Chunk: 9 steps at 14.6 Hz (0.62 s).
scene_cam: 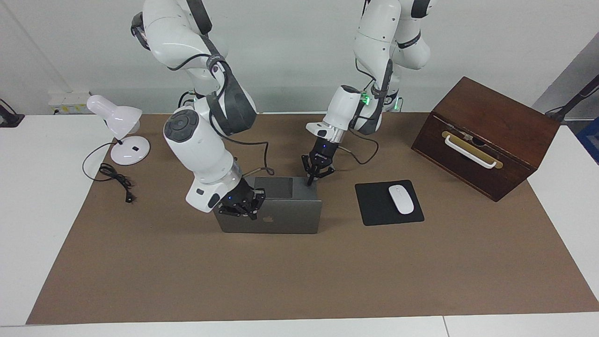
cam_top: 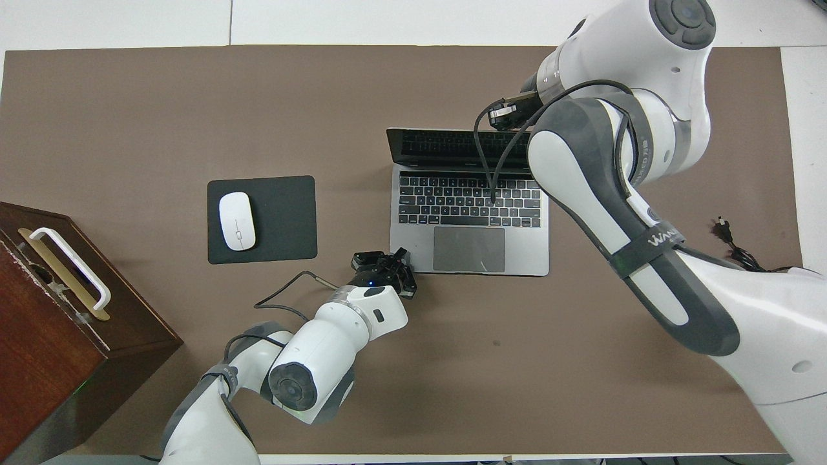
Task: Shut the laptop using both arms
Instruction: 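Push the laptop lid down with the right gripper until it shuts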
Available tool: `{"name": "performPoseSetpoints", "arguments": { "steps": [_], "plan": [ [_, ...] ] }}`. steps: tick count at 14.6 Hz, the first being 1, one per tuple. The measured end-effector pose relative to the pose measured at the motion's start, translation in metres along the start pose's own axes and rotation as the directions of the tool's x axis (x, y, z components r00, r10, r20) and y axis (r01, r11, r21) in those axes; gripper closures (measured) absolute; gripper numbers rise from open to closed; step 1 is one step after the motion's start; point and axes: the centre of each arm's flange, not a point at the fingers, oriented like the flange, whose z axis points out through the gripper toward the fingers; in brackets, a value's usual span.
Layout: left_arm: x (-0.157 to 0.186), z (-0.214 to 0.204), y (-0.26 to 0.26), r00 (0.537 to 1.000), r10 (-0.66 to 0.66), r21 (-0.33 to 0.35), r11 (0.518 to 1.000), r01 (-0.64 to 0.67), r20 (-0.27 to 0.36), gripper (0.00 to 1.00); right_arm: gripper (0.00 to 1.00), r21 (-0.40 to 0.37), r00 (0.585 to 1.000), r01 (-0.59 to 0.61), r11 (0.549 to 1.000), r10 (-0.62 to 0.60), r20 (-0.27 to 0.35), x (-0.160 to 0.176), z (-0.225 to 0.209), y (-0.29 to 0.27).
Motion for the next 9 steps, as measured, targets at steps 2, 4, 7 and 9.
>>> {"name": "performPoseSetpoints", "arguments": {
  "steps": [2,4,7,9],
  "plan": [
    [0.0,0.0,-0.001,1.0,0.017,0.002,1.0,-0.017,0.0,0.99,0.99,-0.001,1.0,0.0,1.0,0.0,0.004,-0.001,0.001,0.0],
    [0.0,0.0,-0.001,1.0,0.024,0.002,1.0,-0.024,0.0,0.99,0.99,-0.002,1.0,-0.002,1.0,0.002,0.013,-0.003,0.004,0.0],
    [0.0,0.0,-0.001,0.999,0.044,0.002,0.999,-0.044,0.0,0.99,0.99,-0.006,0.999,-0.006,1.0,0.007,0.054,-0.008,0.01,0.003],
    [0.0,0.0,-0.001,0.999,0.054,0.002,0.999,-0.054,0.0,0.99,0.99,-0.008,0.997,-0.01,1.0,0.01,0.072,-0.011,0.017,0.005]
  ]
}}
